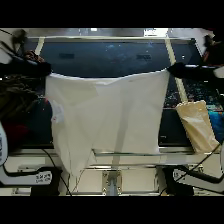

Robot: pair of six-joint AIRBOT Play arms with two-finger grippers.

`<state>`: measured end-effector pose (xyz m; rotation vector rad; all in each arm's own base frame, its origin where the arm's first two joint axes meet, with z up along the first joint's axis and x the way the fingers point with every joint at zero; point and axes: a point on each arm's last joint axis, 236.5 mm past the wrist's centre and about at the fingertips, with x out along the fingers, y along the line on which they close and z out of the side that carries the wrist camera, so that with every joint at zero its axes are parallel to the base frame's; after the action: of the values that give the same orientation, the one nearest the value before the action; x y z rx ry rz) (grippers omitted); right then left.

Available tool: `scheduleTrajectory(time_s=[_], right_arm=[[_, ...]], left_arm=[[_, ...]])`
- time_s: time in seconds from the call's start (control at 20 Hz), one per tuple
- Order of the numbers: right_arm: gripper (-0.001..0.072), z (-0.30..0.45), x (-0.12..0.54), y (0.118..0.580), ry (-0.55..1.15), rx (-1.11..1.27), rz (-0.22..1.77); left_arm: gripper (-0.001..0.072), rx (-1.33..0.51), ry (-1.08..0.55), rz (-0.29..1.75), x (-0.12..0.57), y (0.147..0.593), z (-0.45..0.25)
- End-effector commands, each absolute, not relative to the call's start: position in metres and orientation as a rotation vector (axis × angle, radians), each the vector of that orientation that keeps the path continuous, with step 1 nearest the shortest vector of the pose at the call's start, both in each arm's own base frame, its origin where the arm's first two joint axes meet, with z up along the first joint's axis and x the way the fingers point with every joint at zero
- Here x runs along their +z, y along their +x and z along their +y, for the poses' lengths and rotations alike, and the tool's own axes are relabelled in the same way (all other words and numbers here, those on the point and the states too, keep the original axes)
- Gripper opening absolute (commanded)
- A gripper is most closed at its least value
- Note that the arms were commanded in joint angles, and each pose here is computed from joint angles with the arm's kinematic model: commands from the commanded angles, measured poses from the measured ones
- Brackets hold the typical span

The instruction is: Fold the shirts.

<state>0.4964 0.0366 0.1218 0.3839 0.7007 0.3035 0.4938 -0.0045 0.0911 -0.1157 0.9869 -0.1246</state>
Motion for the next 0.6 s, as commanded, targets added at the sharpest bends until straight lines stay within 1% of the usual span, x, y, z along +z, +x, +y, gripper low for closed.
scheduleTrajectory(time_s=[0.0, 0.15, 0.25, 0.55], right_arm=[[0.0029, 0.032, 0.054, 0.554, 0.402, 0.167, 0.644], [0.0029, 0.009, 0.063, 0.566, 0.391, 0.106, 0.577], [0.0029, 0.016, 0.064, 0.558, 0.361, 0.162, 0.637], [0.003, 0.048, 0.07, 0.508, 0.25, 0.323, 0.83]], left_arm=[[0.001, 0.007, -0.079, 1.016, 0.007, 0.539, 0.008], [0.001, 0.028, -0.035, 0.942, 0.027, 0.561, 0.018], [0.001, 0.025, -0.028, 0.957, 0.042, 0.558, 0.018], [0.001, -0.079, 0.057, 1.115, 0.063, 0.498, 0.006]])
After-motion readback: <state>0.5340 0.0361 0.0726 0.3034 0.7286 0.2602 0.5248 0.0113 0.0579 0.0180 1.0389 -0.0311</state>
